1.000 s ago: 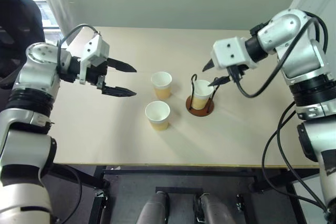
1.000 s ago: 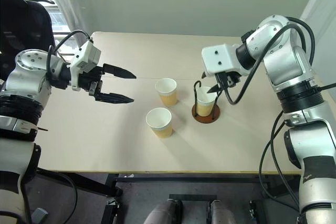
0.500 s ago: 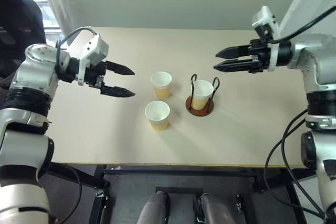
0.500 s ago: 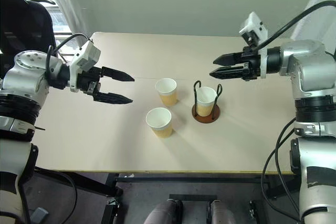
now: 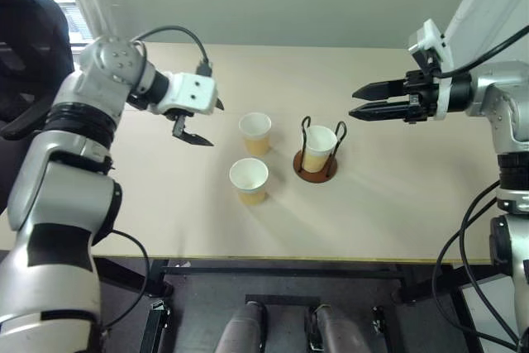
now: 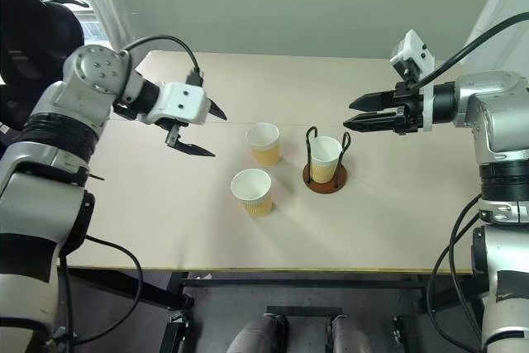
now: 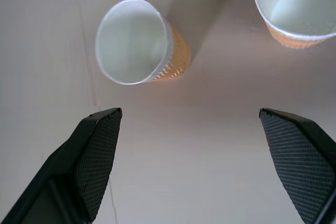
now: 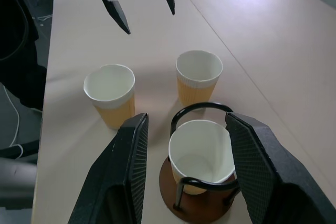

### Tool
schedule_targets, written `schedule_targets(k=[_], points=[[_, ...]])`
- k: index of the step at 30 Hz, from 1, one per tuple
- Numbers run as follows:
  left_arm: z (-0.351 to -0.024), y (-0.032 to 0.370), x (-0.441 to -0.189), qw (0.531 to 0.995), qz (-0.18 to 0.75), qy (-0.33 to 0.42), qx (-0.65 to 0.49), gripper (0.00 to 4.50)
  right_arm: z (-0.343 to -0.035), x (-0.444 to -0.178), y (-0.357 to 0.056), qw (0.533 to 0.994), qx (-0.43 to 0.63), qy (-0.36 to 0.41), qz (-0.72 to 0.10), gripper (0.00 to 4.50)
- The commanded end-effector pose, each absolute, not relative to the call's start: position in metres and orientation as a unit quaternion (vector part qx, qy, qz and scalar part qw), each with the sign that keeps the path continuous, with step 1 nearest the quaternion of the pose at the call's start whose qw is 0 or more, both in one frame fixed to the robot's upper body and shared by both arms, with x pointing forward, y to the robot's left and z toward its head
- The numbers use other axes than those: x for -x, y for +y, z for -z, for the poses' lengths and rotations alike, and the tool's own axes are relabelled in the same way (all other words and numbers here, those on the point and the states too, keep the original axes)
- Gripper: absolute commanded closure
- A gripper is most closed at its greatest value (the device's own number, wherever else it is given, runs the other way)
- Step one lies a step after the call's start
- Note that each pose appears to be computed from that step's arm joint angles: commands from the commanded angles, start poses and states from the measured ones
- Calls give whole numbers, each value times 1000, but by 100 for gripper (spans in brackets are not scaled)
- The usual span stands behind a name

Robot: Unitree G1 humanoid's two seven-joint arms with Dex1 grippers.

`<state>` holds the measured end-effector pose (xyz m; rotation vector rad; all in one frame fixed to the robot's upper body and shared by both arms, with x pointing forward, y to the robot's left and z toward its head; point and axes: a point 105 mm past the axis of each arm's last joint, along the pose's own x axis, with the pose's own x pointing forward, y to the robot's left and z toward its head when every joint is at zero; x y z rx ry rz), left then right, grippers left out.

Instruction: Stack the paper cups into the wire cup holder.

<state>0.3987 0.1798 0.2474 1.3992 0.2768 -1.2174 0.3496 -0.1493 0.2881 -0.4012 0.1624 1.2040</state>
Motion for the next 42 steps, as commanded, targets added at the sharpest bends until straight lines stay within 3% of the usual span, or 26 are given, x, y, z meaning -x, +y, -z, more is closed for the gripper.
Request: schedule_targets(k=[1, 28, 42], points=[[-260, 178, -404, 570, 492, 104, -650, 0, -307, -345, -150, 798, 212, 52, -562, 221], [-218, 152, -419, 514, 487, 83, -701, 0, -311, -342, -150, 790, 234, 56, -564, 221], [-204, 139, -429, 514, 463, 57, -720, 0, -310, -341, -149, 789, 241, 53, -562, 221]])
